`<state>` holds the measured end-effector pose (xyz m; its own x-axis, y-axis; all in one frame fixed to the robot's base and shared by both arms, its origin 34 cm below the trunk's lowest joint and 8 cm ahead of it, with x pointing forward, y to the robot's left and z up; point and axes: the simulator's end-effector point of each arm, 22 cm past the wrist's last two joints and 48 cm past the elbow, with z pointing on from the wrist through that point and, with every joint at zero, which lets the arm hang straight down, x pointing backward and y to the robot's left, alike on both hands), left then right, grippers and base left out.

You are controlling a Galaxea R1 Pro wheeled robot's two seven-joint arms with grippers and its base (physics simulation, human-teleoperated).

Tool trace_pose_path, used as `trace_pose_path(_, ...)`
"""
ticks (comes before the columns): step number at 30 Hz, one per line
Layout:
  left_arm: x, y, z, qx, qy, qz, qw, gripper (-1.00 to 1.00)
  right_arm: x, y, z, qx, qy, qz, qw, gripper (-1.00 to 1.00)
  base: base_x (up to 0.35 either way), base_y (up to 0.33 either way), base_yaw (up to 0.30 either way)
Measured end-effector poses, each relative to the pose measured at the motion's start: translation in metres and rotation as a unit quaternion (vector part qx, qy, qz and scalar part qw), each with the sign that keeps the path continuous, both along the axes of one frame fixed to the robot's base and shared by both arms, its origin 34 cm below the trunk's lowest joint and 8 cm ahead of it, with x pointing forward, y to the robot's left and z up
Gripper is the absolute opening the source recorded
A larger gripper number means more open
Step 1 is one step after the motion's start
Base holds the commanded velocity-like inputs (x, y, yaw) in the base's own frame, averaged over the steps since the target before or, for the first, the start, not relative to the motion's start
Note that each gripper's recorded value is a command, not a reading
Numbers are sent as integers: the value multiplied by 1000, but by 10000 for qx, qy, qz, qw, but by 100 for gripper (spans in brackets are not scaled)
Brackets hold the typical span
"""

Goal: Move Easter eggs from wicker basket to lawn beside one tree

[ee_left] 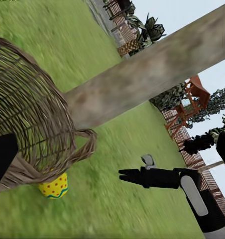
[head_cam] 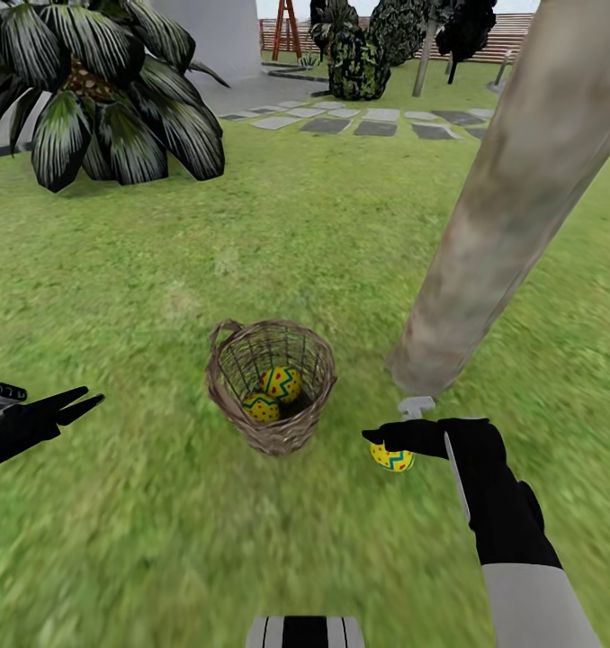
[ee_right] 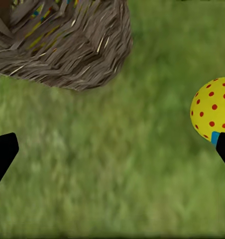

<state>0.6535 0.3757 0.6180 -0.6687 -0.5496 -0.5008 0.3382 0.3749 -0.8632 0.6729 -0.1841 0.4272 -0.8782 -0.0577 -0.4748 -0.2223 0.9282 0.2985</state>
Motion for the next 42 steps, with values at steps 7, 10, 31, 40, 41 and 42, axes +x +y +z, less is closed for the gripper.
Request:
trace_pose_path(7, 3, 18, 23, 250, -7, 32, 9997, 100, 9, -16, 21, 112, -52, -338, 9994, 100, -2, 0, 0)
trace_pose_path(10, 5, 20, 29, 254, 9, 39, 9997, 100, 11, -17, 29, 149, -61, -375, 9992, 100, 0, 0, 0)
trace_pose_path(31, 13, 21, 61, 130, 209, 61, 9997, 100, 22, -39, 73, 232, -36, -741, 9970, 100, 172, 0, 0)
trace_pose_path(40, 17, 23, 81, 123, 191, 87, 9997, 100, 25, -38, 90, 244, -13, -741, 9969, 100, 39, 0, 0)
trace_pose_path(41, 18, 23, 83, 116, 194, 91, 9997, 100, 25, -38, 92, 245, -10, -742, 9969, 100, -285, 0, 0)
trace_pose_path(42, 18, 23, 85, 114, 195, 92, 9997, 100, 26, -38, 94, 246, -9, -742, 9969, 100, -319, 0, 0)
